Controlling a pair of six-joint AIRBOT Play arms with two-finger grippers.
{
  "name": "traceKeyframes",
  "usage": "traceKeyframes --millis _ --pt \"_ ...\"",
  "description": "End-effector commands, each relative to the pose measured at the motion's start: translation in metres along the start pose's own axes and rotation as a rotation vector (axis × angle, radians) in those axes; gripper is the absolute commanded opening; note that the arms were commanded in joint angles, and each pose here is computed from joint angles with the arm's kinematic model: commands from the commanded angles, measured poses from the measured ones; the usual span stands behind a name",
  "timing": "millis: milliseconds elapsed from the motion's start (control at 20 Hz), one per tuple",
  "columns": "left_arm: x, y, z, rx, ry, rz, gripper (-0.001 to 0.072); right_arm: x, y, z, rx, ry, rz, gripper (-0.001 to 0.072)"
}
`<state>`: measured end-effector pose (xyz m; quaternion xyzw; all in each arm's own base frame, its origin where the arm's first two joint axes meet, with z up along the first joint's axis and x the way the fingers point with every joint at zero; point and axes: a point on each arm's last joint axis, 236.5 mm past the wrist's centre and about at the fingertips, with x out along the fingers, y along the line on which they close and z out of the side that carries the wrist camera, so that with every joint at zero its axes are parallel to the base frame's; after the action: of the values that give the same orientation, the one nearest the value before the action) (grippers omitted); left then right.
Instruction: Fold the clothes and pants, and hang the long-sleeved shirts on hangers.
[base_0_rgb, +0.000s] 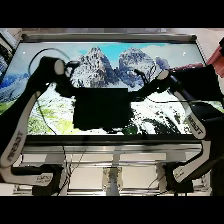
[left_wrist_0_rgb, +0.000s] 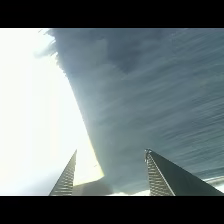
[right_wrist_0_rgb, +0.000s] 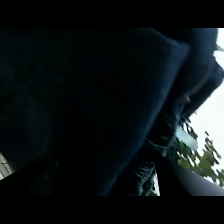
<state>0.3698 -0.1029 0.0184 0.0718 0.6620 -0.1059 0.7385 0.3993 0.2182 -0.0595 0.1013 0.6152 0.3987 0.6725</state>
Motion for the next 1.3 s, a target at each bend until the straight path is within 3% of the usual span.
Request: traceKeyframes --millis 0,150,250,300,400,600,850,1050,1250 --pt "0.017 0.036 -0.049 -0.089 -0.001 0.036 0.0486 0.031 0.004 0.003 -0.038 0.004 0.044 0.0673" --pt "0.028 0.048 -0.078 -0.133 -0.031 0.043 0.0486 0.046 0.009 0.009 -0.054 -0.012 0.032 0.064" --pt "0.034 0.051 -0.094 -0.145 -0.008 0.046 0.0486 0.054 0.019 0.009 -0.067 -0.004 0.034 0.0505" --pt "0.036 0.051 -0.098 -0.146 0.004 0.046 0.0485 0.058 0.024 0.007 -0.06 0.008 0.038 0.0382" --pt "0.036 0.051 -0.098 -0.146 0.005 0.046 0.0486 0.062 0.031 0.005 -0.029 0.02 0.043 0.0048" --pt "0.036 0.051 -0.099 -0.146 0.008 0.046 0.0486 0.023 0.017 -0.011 0.111 0.071 0.003 0.004" --pt "0.036 0.051 -0.099 -0.146 0.008 0.046 0.0485 -0.124 -0.06 -0.095 0.311 0.229 -0.349 0.0041" --pt "0.036 0.051 -0.099 -0.146 0.008 0.046 0.0486 -0.243 -0.108 -0.19 0.656 0.248 -0.563 0.0041" --pt "0.036 0.051 -0.099 -0.146 0.008 0.046 0.0486 -0.29 -0.131 -0.276 1.008 0.142 -0.568 0.0041"
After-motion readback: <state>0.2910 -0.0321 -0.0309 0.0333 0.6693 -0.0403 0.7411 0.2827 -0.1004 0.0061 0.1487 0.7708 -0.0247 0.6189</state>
